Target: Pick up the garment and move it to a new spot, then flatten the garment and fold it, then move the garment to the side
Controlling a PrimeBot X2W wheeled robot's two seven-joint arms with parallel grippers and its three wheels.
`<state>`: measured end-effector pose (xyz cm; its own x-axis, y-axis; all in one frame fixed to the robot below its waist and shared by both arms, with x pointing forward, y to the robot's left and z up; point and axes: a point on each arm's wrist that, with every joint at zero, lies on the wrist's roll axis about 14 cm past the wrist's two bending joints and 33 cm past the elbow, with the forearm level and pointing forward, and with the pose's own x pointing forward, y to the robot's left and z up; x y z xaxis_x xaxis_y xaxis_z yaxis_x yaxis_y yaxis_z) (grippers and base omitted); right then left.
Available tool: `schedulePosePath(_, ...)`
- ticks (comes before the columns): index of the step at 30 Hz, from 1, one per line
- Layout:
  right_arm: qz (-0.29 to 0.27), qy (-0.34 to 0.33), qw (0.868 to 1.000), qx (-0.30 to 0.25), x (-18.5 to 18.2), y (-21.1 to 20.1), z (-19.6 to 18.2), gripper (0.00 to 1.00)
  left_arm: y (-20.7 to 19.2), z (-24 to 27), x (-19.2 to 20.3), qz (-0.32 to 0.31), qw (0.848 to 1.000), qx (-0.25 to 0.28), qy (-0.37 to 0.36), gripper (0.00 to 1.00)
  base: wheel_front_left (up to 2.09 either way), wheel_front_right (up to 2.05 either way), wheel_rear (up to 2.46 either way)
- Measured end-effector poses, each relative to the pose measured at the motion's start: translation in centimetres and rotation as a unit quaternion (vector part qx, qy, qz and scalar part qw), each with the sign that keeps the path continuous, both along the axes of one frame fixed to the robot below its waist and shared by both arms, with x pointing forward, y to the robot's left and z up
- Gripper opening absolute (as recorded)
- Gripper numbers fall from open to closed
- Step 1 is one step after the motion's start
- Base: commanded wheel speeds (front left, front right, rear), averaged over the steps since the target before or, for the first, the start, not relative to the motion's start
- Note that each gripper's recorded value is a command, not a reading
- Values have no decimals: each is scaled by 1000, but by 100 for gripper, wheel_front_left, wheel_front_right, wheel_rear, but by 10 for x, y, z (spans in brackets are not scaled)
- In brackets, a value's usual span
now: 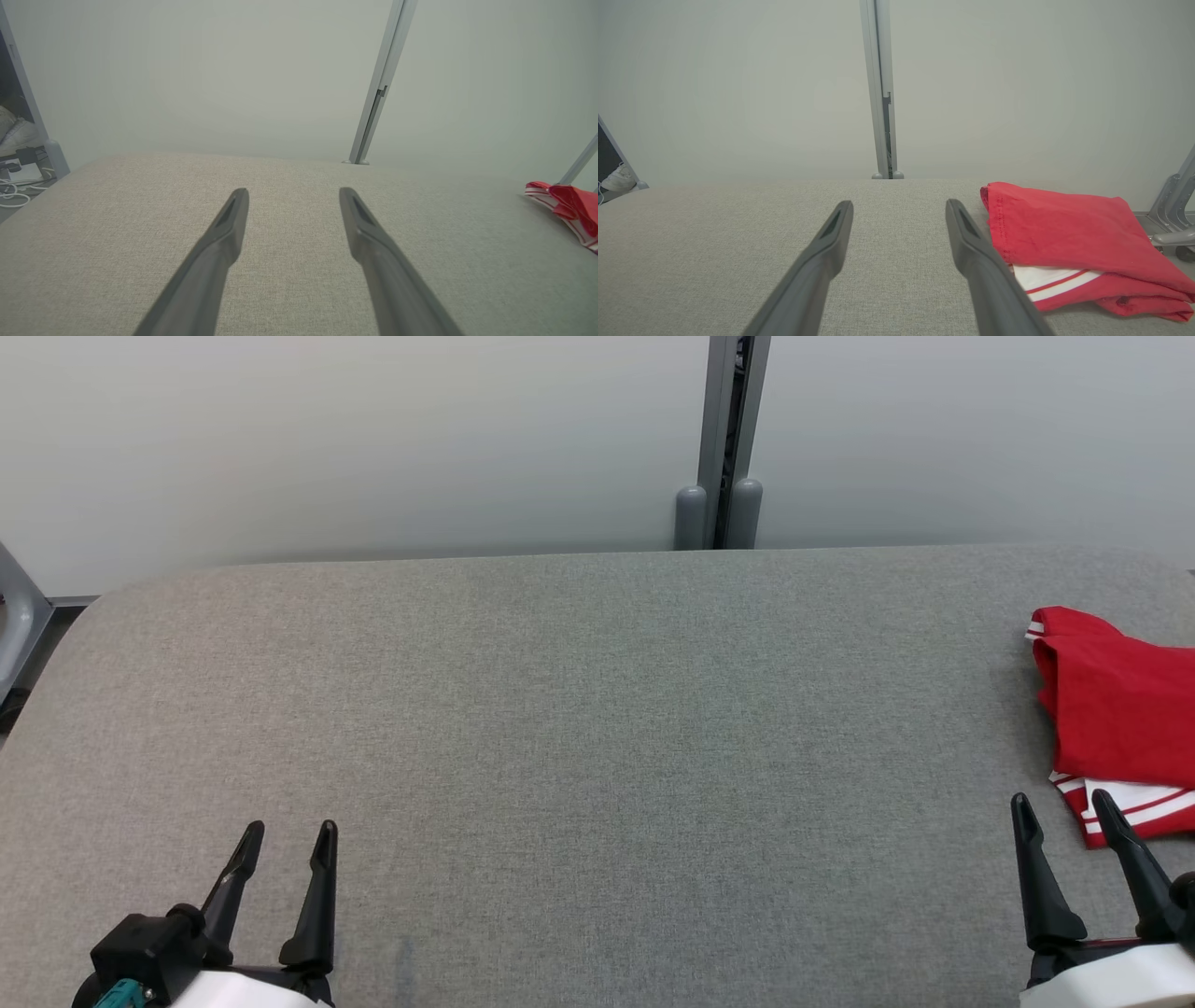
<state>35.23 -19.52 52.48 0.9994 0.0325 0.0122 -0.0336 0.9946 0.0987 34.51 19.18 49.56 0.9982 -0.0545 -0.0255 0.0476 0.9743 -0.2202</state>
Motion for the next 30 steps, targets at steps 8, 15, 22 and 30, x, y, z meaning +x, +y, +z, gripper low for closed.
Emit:
schedulePosePath(8,-2,-3,1000,0,-2,-1,2,100,0,0,-1,0,1000,2,0,100,0,0,0)
schedulePosePath(15,-3,5,1000,5,-5,0,-4,0,0,-4,-3,3,1000,2,8,0,0,0,0)
schedulePosePath(22,-6,42,998,35,-11,3,-28,0,-9,-29,-12,7,998,-29,51,0,0,0,0)
schedulePosePath(30,-4,44,993,114,-6,8,-29,0,-1,-34,-11,27,993,-95,69,0,0,0,0)
